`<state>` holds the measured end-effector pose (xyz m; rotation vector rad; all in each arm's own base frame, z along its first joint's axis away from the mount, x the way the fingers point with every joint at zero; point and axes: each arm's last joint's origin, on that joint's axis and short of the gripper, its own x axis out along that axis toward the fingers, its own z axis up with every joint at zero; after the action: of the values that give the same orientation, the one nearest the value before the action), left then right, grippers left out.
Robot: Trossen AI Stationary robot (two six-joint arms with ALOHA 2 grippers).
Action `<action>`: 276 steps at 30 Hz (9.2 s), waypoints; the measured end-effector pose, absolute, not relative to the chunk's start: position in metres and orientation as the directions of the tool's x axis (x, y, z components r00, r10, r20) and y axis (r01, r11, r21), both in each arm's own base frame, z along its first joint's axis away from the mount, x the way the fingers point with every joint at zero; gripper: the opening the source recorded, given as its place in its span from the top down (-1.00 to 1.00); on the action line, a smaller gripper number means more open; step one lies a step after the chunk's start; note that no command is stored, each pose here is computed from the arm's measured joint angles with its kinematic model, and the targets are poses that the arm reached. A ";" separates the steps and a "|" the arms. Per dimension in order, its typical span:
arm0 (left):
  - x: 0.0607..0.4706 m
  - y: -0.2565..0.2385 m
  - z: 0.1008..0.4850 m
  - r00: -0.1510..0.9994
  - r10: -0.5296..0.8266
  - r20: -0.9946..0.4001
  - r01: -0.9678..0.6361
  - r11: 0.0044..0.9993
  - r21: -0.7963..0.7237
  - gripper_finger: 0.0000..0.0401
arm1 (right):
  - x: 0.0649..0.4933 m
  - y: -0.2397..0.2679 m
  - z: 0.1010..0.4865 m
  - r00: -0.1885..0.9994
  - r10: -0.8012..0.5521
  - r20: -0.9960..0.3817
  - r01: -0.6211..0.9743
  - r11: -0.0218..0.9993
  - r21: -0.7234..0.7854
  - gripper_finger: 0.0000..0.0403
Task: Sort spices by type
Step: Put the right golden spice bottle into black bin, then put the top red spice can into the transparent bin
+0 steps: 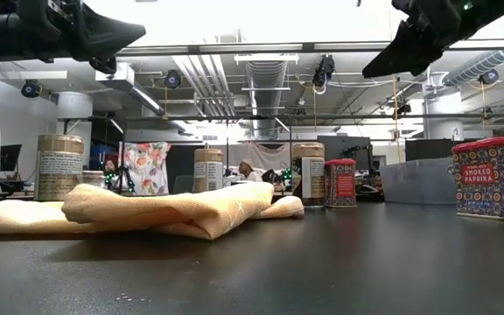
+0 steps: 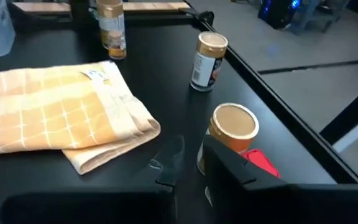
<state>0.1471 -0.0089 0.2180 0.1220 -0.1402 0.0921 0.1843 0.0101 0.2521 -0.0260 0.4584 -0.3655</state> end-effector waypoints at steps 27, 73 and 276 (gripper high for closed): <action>0.149 -0.009 0.219 0.983 0.094 0.157 -0.097 0.995 0.012 1.00 | 0.209 0.007 0.329 0.712 -0.491 -0.502 0.506 0.855 -0.117 -0.11; 0.148 -0.005 0.219 0.960 0.236 0.152 -0.260 0.951 0.168 1.00 | 0.321 -0.120 0.211 0.464 -0.224 -0.857 0.296 0.951 -0.088 -0.74; 0.150 -0.005 0.217 0.962 0.236 0.139 -0.258 0.951 0.168 1.00 | 0.309 -0.106 0.243 0.080 -0.293 -0.953 0.842 0.531 -0.092 -0.86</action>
<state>0.1496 -0.0047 0.2167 0.1865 -0.1178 0.2513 0.3090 -0.1057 0.2428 0.5701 1.2051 -0.9212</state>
